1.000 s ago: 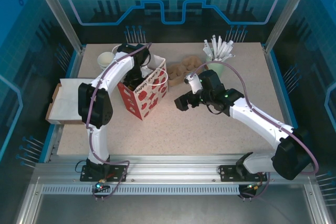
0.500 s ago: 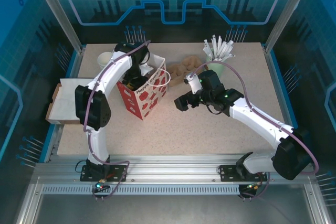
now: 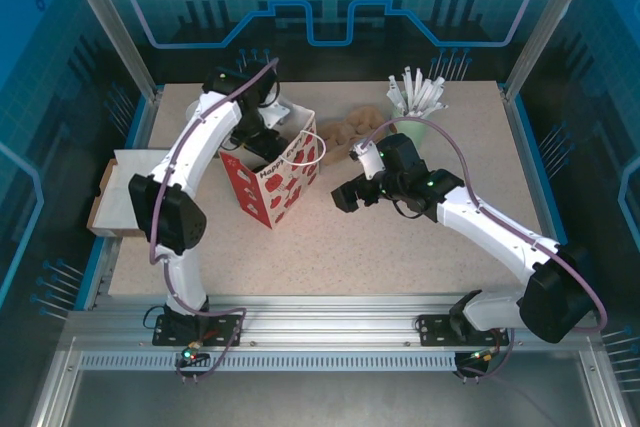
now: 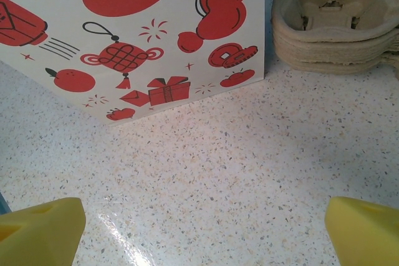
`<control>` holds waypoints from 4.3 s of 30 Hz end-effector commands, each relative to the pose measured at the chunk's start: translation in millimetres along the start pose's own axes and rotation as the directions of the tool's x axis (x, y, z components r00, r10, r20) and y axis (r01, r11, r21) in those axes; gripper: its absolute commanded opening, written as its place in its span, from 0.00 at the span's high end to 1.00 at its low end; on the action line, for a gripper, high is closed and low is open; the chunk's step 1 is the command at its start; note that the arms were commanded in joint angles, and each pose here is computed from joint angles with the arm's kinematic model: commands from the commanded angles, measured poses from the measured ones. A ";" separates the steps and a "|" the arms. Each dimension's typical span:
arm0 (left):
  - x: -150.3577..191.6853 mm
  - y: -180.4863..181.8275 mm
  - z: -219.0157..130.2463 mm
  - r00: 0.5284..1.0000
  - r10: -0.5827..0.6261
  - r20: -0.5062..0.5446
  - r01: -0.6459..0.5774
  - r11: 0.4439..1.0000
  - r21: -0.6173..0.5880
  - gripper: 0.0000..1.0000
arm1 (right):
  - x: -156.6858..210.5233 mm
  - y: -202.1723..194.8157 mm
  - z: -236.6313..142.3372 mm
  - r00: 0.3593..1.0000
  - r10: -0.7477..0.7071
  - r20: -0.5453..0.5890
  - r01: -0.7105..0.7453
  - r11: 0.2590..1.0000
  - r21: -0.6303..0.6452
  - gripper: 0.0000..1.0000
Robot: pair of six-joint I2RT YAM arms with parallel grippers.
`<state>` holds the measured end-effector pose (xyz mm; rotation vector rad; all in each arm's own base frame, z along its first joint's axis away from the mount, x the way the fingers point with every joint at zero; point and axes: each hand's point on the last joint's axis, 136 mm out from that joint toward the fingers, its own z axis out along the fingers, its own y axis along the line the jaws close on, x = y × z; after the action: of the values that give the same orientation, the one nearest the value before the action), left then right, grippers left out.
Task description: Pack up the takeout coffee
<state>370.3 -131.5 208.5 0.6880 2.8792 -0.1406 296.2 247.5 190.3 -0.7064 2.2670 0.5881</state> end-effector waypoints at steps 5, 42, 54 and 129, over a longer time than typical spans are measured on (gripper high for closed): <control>-8.6 -14.6 -54.5 0.987 0.042 0.156 -0.046 0.999 0.022 0.21 | -9.5 9.3 -4.2 0.999 -0.032 0.008 0.032 0.999 -0.011 0.00; -3.5 -91.3 -193.9 0.528 -0.390 0.754 -0.100 0.853 0.512 0.13 | -98.0 -213.0 -106.0 0.938 0.227 0.263 -0.336 0.787 0.518 0.20; 1.1 -95.6 -191.4 0.533 -0.360 0.766 -0.128 0.860 0.493 0.14 | -90.8 -248.8 -57.4 0.943 0.288 0.165 -0.331 0.780 0.531 0.60; 63.2 -12.0 -162.5 0.458 -0.327 0.826 0.286 0.935 0.212 0.14 | -198.9 50.5 -17.5 0.967 -0.226 0.121 0.222 0.974 0.046 0.93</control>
<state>284.5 -99.0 358.6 0.0020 1.9682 -0.4934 376.5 325.2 368.2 -0.8161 2.0117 0.4828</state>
